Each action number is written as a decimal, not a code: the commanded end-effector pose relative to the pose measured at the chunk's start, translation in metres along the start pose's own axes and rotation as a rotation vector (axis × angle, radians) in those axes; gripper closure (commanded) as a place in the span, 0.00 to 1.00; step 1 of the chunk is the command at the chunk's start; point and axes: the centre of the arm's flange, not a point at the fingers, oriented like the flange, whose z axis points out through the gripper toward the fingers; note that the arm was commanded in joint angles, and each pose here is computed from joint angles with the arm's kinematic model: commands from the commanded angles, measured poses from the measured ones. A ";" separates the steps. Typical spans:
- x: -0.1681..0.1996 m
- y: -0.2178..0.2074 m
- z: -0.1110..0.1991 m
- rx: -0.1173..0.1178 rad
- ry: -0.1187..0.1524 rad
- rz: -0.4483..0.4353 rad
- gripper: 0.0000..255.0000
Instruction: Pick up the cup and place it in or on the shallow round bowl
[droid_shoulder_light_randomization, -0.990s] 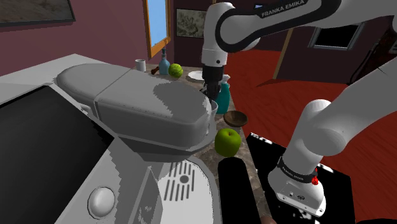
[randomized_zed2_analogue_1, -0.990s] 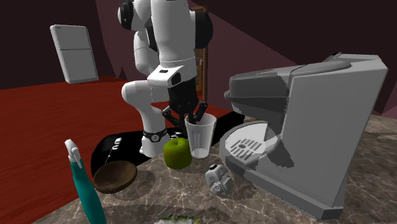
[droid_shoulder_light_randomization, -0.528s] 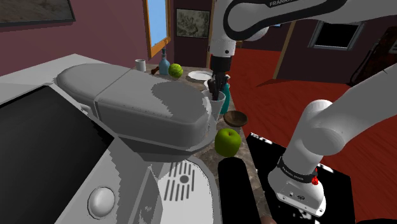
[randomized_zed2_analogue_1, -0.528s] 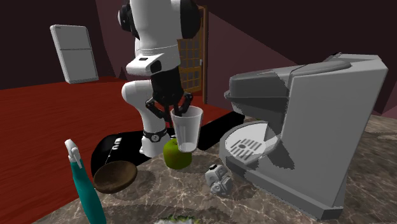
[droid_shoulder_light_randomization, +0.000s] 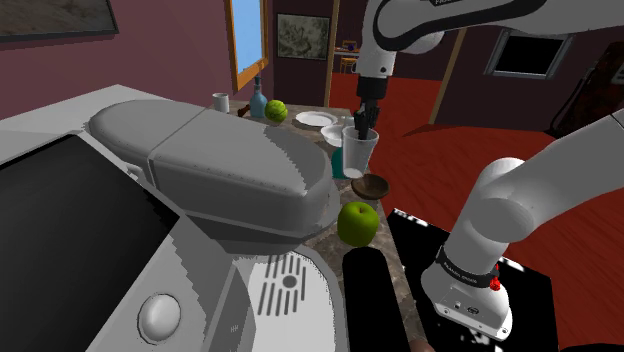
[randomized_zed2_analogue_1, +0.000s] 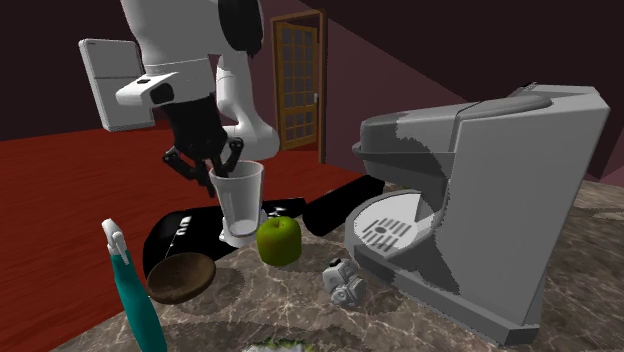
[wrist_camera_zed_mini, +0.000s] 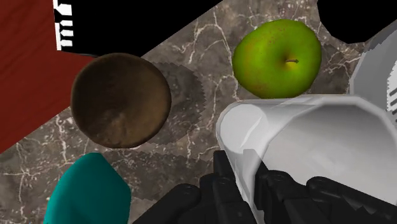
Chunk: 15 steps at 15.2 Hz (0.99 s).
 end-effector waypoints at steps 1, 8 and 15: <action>-0.004 0.024 -0.004 0.000 0.000 -0.001 1.00; -0.021 0.113 -0.025 0.000 0.000 -0.001 1.00; -0.023 0.139 -0.005 0.000 0.000 -0.001 1.00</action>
